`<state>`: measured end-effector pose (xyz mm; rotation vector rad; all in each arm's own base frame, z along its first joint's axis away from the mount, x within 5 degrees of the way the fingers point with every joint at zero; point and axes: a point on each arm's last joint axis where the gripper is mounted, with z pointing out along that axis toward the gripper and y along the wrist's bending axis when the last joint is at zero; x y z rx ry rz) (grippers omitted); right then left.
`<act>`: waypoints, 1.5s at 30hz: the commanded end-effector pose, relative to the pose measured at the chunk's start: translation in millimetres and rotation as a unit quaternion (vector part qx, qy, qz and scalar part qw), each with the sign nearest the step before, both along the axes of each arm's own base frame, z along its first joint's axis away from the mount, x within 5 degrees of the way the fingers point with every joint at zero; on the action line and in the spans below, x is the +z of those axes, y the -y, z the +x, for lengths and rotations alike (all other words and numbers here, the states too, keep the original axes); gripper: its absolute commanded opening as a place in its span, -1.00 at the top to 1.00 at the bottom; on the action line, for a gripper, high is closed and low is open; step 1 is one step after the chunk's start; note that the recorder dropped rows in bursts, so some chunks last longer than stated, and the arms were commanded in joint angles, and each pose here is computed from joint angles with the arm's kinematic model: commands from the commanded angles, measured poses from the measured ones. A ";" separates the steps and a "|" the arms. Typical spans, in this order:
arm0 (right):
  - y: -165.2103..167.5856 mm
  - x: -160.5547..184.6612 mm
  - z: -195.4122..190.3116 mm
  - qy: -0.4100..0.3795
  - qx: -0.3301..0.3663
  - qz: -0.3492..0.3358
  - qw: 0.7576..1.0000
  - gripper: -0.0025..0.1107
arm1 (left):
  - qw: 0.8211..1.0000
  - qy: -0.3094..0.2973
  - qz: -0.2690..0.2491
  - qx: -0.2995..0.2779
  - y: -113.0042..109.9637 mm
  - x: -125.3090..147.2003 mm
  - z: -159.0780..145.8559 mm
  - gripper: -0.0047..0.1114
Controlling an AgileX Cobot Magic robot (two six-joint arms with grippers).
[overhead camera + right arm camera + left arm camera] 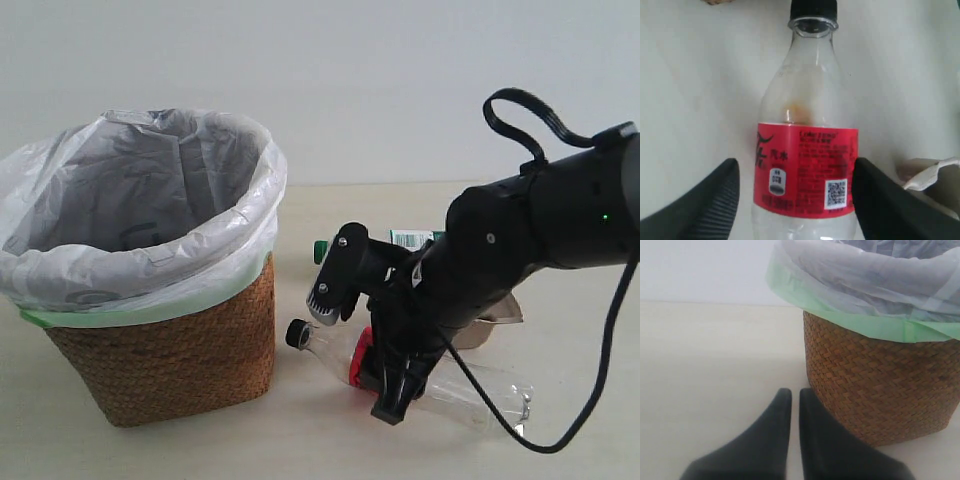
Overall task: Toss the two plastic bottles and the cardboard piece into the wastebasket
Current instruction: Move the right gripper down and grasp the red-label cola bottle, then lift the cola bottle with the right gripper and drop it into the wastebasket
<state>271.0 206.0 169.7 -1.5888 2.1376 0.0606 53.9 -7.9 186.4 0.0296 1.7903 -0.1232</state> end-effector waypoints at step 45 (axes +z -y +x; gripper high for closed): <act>19.7 -5.4 -21.9 -0.055 -0.145 0.027 0.988 0.94 | 1.000 0.001 -0.003 0.003 -0.3 -0.6 0.0 0.82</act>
